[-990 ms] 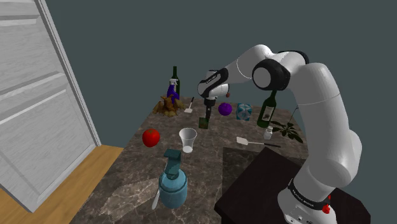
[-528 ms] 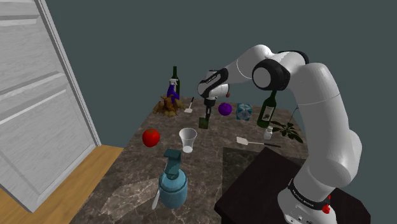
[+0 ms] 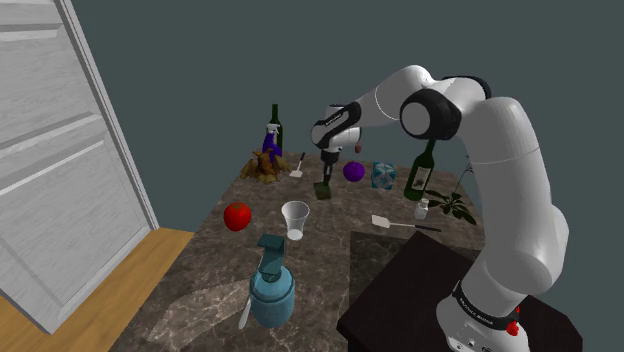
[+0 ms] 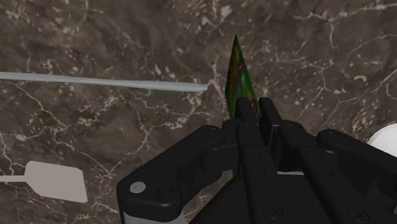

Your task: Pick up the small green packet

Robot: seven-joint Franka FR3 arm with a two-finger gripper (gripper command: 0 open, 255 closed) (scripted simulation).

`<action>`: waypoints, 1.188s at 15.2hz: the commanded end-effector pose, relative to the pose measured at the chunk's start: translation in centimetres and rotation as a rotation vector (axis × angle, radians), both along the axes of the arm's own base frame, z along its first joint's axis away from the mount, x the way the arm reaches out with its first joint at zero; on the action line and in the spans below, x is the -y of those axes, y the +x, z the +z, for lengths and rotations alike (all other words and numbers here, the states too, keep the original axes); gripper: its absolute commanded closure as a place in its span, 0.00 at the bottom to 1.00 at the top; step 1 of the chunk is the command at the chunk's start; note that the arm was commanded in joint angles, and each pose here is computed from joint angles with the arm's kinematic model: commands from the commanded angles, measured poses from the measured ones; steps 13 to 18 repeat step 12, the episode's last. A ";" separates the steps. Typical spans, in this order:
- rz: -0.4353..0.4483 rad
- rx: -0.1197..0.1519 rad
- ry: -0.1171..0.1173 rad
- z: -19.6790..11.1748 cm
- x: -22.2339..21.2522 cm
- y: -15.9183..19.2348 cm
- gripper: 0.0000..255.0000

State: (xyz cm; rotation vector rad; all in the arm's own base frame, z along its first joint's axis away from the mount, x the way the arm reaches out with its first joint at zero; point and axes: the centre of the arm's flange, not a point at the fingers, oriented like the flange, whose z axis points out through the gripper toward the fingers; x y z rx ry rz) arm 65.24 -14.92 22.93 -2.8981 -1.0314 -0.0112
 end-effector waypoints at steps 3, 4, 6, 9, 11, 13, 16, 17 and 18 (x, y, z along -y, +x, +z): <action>0.000 0.000 0.000 2.1 0.1 0.0 1.00; 0.000 0.000 0.000 2.6 0.1 0.0 1.00; 0.000 0.000 0.000 3.7 0.1 0.0 1.00; 0.000 0.000 0.000 5.2 0.1 0.0 1.00; 0.000 0.000 0.000 5.9 0.1 0.0 1.00; 0.000 0.000 0.000 5.9 0.1 0.0 1.00; 0.000 0.000 0.000 5.9 0.1 0.0 1.00; 0.000 0.000 0.000 5.9 0.1 0.0 1.00; 0.000 0.000 0.000 5.9 0.1 0.0 1.00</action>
